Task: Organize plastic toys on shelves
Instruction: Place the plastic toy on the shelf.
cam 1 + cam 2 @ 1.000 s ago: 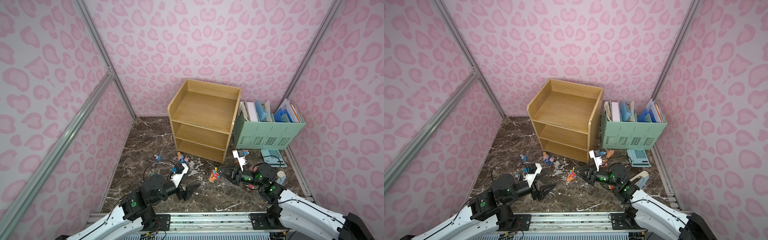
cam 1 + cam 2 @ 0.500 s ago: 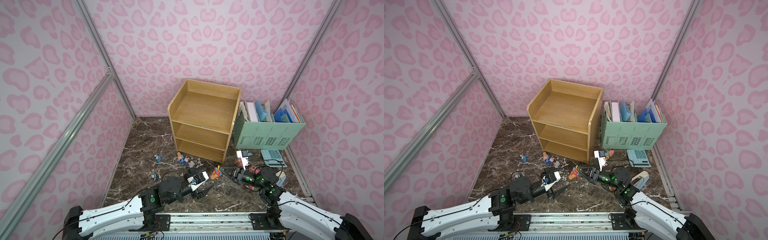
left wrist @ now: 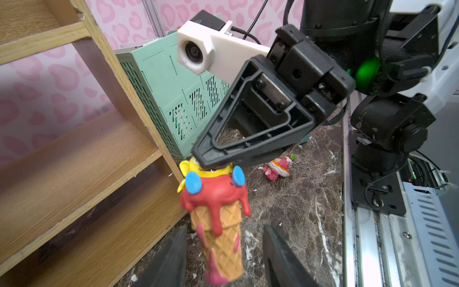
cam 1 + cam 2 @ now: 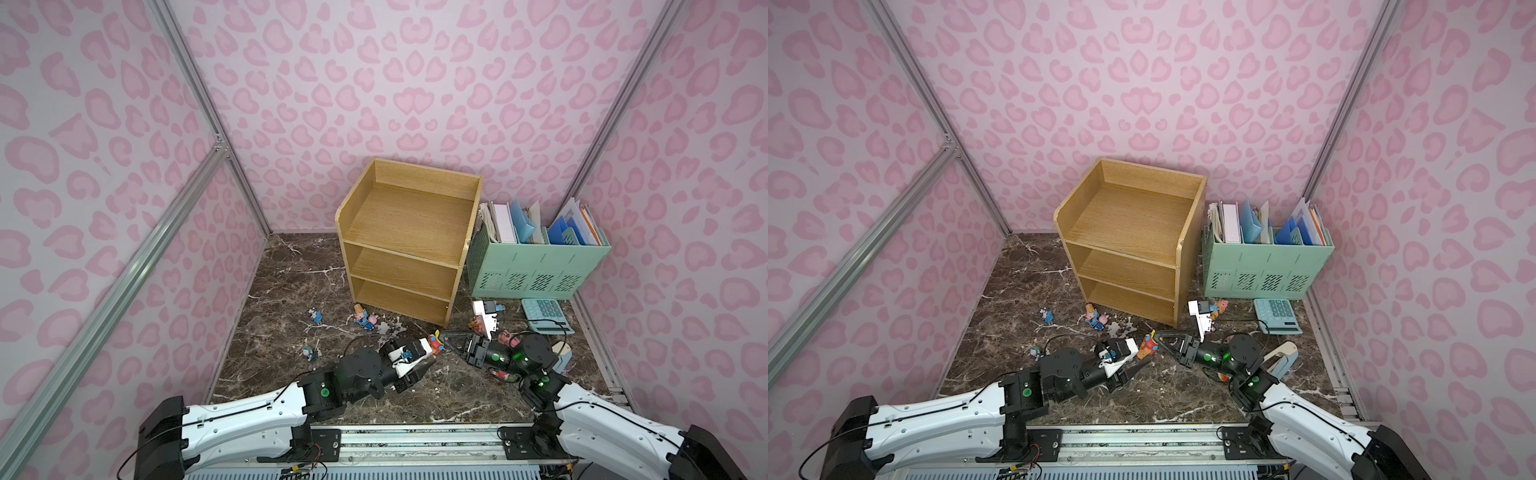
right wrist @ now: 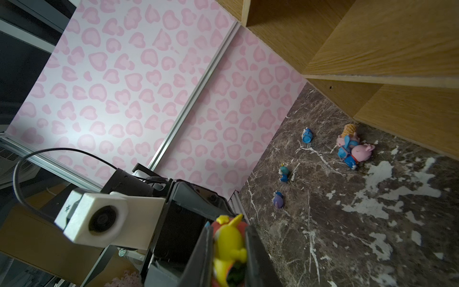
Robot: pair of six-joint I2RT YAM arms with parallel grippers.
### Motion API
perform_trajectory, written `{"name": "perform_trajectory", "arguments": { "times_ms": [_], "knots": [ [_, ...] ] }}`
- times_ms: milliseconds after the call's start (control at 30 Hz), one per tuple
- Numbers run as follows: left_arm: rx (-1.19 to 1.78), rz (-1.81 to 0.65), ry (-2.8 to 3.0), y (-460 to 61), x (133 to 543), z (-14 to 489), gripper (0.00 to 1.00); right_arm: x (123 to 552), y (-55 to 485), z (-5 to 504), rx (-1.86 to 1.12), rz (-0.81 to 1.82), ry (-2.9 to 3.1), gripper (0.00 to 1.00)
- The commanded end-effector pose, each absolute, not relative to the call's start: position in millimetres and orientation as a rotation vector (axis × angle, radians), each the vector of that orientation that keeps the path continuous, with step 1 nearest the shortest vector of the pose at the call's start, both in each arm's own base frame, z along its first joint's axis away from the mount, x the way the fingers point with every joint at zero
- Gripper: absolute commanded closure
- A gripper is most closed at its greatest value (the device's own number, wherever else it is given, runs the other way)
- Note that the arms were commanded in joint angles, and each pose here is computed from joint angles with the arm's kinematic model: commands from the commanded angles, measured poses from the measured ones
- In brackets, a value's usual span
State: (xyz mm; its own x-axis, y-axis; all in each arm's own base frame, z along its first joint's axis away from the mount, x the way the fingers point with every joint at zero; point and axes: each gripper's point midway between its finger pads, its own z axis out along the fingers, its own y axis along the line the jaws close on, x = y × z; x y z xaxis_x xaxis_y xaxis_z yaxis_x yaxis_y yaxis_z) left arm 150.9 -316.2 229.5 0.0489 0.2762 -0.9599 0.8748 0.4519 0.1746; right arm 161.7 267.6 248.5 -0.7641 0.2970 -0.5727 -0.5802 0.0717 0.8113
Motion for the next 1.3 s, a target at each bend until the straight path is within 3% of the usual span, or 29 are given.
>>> {"name": "perform_trajectory", "arguments": {
  "times_ms": [0, 367, 633, 700, 800, 900, 1067, 1267],
  "knots": [
    [1.021, -0.641, 1.495, -319, 154, 237, 0.51, 161, 266, 263, -0.297, 1.776, 1.658, 0.87],
    [1.017, -0.641, 1.511, -321, 155, 236, 0.57, 160, 269, 263, -0.304, 1.779, 1.660, 0.86],
    [1.019, -0.656, 1.537, -322, 154, 235, 0.77, 158, 272, 262, -0.311, 1.785, 1.664, 0.84],
    [1.013, -0.653, 1.562, -319, 154, 234, 0.79, 157, 272, 262, -0.316, 1.782, 1.666, 0.79],
    [0.982, -0.637, 1.613, -310, 157, 233, 0.80, 160, 270, 262, -0.319, 1.751, 1.670, 0.56],
    [0.888, -0.610, 1.691, -293, 163, 234, 0.80, 165, 261, 265, -0.306, 1.715, 1.653, 0.46],
    [0.824, -0.527, 1.746, -263, 170, 245, 0.79, 179, 237, 261, -0.266, 1.643, 1.649, 0.45],
    [0.702, -0.342, 1.787, -215, 201, 295, 0.78, 197, 199, 256, -0.198, 1.535, 1.633, 0.44]
  ]
}}
